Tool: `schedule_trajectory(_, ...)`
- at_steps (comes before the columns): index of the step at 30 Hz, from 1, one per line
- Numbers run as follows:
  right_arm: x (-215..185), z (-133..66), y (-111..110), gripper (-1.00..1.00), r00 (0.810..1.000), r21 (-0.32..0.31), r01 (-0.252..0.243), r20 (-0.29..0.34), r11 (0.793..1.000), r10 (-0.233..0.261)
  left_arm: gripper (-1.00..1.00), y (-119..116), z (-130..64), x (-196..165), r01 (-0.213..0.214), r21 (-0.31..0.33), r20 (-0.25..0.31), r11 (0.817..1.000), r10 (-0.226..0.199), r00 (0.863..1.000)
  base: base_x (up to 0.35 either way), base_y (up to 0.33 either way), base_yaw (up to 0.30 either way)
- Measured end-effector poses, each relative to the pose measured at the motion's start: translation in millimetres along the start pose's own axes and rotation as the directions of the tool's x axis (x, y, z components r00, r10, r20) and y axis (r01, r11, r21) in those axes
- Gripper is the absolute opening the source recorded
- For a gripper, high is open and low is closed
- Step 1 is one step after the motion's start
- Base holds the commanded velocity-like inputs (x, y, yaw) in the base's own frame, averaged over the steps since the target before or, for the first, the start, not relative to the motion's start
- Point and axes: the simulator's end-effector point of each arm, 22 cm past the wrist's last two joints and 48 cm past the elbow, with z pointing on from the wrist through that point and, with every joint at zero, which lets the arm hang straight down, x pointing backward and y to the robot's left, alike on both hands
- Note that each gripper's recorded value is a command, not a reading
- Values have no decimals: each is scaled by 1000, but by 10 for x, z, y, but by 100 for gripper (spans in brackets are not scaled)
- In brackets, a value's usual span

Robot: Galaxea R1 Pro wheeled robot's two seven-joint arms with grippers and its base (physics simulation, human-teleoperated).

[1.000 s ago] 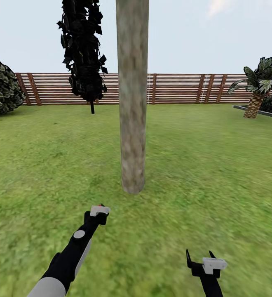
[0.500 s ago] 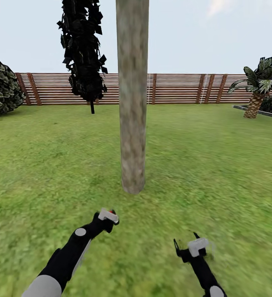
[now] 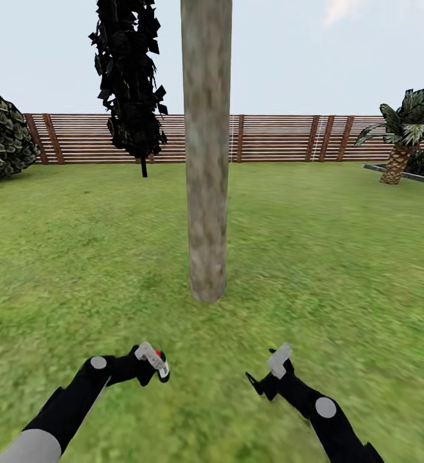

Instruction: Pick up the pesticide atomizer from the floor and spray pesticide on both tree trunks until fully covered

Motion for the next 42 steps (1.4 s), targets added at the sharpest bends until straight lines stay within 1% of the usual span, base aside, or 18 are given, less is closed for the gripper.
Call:
schedule_trajectory(2, -192, 6, 33, 100, 1000, -57, -4, -12, 998, 4, -100, -59, -6, 6, -12, 34, -8, 999, 12, 1000, 0, 0, 0)
schedule_trajectory(3, -233, 6, 47, 100, 1000, -74, -7, -17, 997, 6, -100, -74, -8, 10, -16, 42, -11, 999, 16, 1000, 0, 0, 0)
schedule_trajectory(4, -307, 5, 82, 100, 1000, -110, -15, -27, 994, 12, -100, -108, -9, 22, -22, 58, -17, 998, 23, 1000, 0, 0, 0)
schedule_trajectory(5, -380, 4, 126, 100, 999, -148, -22, -34, 989, 17, -100, -146, -11, 40, -29, 75, -25, 997, 31, 999, 0, 0, 0)
schedule_trajectory(6, -420, 2, 148, 100, 999, -168, -24, -36, 985, 18, -100, -166, -13, 50, -32, 85, -29, 996, 35, 999, 0, 0, 0)
schedule_trajectory(8, -594, 4, 214, 100, 999, -236, -24, -28, 972, 18, -100, -258, -25, 96, -47, 128, -46, 991, 54, 998, 0, 0, 0)
schedule_trajectory(10, -729, 8, 245, 100, 1000, -275, -16, -14, 961, 13, -100, -326, -38, 138, -57, 161, -63, 985, 68, 996, 0, 0, 0)
schedule_trajectory(11, -749, 21, 240, 100, 1000, -274, -28, -12, 961, 26, -100, -315, -29, 64, -56, 153, -45, 987, 63, 997, 0, 0, 0)
schedule_trajectory(13, -797, 27, 244, 100, 999, -268, -45, 3, 962, 48, -100, -344, -2, -14, -47, 149, -27, 988, 51, 998, 0, 0, 0)
schedule_trajectory(16, -849, 38, 244, 100, 997, -262, -63, 15, 963, 70, -100, -353, -3, -20, -42, 153, -24, 987, 46, 999, 0, 0, 0)
schedule_trajectory(18, -871, 44, 271, 100, 997, -265, -67, 20, 962, 75, -100, -425, 18, -68, -32, 172, -12, 985, 34, 999, 0, 0, 0)
schedule_trajectory(22, -892, 51, 288, 100, 997, -265, -68, 23, 962, 77, -100, -478, 34, -118, -16, 188, 3, 982, 16, 1000, 0, 0, 0)
schedule_trajectory(27, -900, 61, 317, 100, 996, -268, -73, 22, 961, 82, -100, -445, 41, -252, -11, 195, 19, 981, 8, 1000, 0, 0, 0)
schedule_trajectory(30, -921, 66, 336, 100, 997, -275, -70, 23, 959, 79, -100, -424, 35, -334, -22, 203, 23, 979, 18, 1000, 0, 0, 0)
schedule_trajectory(33, -996, 85, 357, 100, 998, -291, -52, 30, 955, 63, -100, -386, 18, -405, -35, 207, 29, 978, 30, 999, 0, 0, 0)
schedule_trajectory(36, -987, 109, 400, 100, 999, -314, -43, 12, 949, 49, -100, -347, 0, -493, -48, 212, 39, 976, 40, 998, 0, 0, 0)
schedule_trajectory(42, -1032, 144, 465, 100, 1000, -349, -9, -15, 937, 4, -100, -391, -7, -564, -69, 235, 43, 970, 60, 997, 0, 0, 0)
